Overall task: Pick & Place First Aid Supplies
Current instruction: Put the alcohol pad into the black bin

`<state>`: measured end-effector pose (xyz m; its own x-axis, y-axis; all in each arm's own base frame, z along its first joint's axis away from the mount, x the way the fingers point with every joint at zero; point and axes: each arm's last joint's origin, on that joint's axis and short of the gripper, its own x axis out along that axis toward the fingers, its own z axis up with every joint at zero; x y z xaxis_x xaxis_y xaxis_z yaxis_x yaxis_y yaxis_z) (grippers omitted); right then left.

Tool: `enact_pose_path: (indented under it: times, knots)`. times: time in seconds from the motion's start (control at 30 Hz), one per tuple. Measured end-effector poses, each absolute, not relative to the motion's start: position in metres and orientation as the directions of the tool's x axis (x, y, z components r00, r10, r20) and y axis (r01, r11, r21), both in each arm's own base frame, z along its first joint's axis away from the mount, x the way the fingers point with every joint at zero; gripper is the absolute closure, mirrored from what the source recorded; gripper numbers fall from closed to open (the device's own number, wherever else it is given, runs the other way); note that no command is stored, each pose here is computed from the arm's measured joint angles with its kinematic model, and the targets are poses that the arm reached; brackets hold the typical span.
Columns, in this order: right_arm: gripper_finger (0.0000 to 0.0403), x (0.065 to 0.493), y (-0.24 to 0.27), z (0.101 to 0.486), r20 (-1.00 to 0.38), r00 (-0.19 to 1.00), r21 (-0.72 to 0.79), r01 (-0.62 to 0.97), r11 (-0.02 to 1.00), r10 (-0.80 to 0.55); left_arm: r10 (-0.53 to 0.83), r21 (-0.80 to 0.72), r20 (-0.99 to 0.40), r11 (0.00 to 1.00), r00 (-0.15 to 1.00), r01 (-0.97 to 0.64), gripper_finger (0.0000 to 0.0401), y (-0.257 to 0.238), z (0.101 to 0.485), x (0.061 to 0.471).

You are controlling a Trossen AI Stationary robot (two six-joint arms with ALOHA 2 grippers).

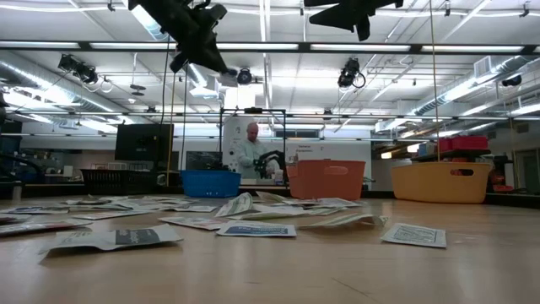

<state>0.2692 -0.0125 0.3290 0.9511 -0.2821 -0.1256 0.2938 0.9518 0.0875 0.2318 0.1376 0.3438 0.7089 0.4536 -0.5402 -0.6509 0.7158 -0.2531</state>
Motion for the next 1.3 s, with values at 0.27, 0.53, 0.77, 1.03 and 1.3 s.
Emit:
enact_pose_path:
  times: [0.27, 0.53, 0.77, 1.03, 1.3]
  knots:
    - [0.02, 0.269, -0.013, 0.329, -0.125, 0.951, 0.089, 0.294, 0.952, -0.282, 0.52, -0.254, -0.555, 0.637, 0.649, -0.728, 0.0401, 0.152, 0.365, 0.216]
    - [0.02, 0.269, -0.013, 0.329, -0.125, 0.951, 0.091, 0.296, 0.951, -0.284, 0.565, -0.099, -0.652, 0.598, 0.506, -0.795, 0.0401, 0.134, 0.392, 0.191]
    - [0.02, 0.269, -0.013, 0.329, -0.124, 0.95, 0.091, 0.297, 0.95, -0.285, 0.675, 0.002, -0.61, 0.526, 0.416, -0.851, 0.0401, 0.096, 0.409, 0.16]
    - [0.02, 0.269, -0.013, 0.329, -0.124, 0.95, 0.091, 0.298, 0.95, -0.286, 0.763, 0.051, -0.566, 0.411, 0.313, -0.91, 0.0401, 0.064, 0.413, 0.113]
    - [0.02, 0.269, -0.013, 0.329, -0.123, 0.95, 0.091, 0.298, 0.95, -0.286, 0.748, -0.008, -0.513, 0.486, 0.421, -0.874, 0.0401, 0.055, 0.373, 0.1]
